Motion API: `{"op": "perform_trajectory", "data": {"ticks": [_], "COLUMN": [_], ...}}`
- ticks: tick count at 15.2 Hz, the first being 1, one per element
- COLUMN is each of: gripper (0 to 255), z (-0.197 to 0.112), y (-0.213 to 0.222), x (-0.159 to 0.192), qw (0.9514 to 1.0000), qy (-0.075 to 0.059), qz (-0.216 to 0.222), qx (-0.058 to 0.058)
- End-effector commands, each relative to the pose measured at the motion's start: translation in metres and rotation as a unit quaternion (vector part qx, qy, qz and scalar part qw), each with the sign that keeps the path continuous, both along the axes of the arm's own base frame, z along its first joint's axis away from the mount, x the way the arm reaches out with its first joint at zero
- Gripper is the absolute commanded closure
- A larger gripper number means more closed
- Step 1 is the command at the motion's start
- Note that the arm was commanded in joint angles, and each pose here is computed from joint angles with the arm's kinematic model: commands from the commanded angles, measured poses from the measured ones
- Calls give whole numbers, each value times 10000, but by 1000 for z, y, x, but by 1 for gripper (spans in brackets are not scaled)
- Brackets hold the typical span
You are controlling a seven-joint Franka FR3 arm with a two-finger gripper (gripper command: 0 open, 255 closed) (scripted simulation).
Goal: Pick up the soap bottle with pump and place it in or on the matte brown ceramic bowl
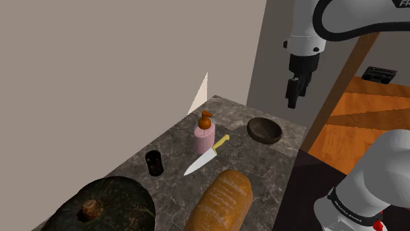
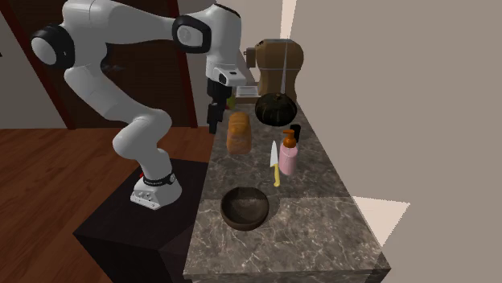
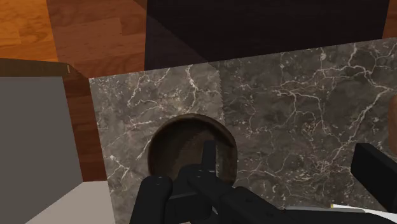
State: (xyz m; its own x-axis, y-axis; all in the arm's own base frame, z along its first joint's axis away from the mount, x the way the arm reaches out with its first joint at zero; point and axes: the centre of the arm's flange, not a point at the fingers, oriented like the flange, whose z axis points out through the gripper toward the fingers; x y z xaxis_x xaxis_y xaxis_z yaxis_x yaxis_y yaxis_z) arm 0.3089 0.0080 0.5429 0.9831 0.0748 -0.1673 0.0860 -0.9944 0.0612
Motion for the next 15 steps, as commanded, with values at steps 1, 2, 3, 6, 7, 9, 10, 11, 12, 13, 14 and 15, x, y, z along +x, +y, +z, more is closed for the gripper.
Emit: {"op": "perform_trajectory", "data": {"ticks": [1, 2, 3, 6, 7, 9, 10, 11, 12, 13, 14, 15], "gripper": [0, 0, 0, 0, 0, 0, 0, 0, 0, 0, 0, 0], "z": [0, -4, -8, -20, -24, -31, -35, -39, -43, -47, -51, -54], "y": [0, 9, 19, 47, 56, 74, 83, 92, 101, 110, 119, 128], "x": [0, 8, 16, 40, 48, 65, 73, 82, 90, 99, 108, 116], "qw": [10000, 10000, 10000, 9997, 9996, 9993, 9991, 9988, 9986, 9983, 9980, 9977], "qy": [0, -37, -74, -184, -221, -294, -331, -368, -404, -441, -478, -514], "qz": [0, -18, -36, -90, -108, -144, -162, -180, -198, -216, -234, -252], "qx": [0, -26, -51, -128, -154, -205, -231, -257, -282, -308, -333, -359]}}
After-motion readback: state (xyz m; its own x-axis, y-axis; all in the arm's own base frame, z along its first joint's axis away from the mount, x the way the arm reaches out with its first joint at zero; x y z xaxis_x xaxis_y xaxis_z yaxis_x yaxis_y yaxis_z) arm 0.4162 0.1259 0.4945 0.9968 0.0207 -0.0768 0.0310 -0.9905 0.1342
